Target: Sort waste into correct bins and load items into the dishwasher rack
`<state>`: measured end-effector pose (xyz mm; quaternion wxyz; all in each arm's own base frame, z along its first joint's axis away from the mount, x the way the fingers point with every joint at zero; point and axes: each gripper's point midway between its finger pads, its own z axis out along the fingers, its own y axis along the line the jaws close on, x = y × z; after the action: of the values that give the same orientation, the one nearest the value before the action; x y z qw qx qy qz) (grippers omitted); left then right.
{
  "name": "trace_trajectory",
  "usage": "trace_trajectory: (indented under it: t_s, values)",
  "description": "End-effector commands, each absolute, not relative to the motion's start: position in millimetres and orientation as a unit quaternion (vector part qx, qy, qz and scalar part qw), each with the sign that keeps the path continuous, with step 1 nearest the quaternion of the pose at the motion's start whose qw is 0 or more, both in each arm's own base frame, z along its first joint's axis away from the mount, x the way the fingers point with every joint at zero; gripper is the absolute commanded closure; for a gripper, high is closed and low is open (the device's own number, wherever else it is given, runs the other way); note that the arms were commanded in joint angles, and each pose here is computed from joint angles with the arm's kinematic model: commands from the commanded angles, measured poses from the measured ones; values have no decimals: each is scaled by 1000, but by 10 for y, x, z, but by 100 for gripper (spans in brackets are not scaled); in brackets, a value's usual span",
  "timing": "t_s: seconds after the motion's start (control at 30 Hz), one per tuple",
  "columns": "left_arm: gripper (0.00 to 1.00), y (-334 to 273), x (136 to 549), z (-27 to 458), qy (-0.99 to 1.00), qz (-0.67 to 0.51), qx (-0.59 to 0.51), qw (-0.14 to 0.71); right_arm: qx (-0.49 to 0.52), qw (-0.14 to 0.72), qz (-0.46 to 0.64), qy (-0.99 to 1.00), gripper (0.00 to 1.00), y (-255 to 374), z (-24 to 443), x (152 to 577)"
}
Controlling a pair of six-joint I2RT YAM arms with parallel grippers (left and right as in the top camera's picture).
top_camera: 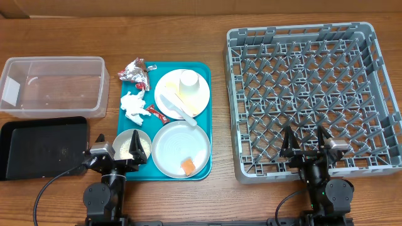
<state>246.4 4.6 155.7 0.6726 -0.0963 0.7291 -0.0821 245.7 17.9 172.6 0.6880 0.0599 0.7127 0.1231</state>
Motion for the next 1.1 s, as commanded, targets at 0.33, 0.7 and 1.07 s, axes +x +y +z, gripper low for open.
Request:
trace_trajectory:
  t_s: [0.33, 0.7, 1.07]
  values:
    - [0, 35, 2461, 1561, 729, -75, -87, 675, 62, 690, 119, 712, 0, 159, 1706, 2459]
    - [0, -575, 2359, 1644, 719, -301, -70, 623, 61, 690, 119, 712, 0, 159, 1706, 2459]
    - [0, -1232, 1923, 1838, 696, -485, 50, 528, 61, 690, 119, 712, 0, 159, 1706, 2459]
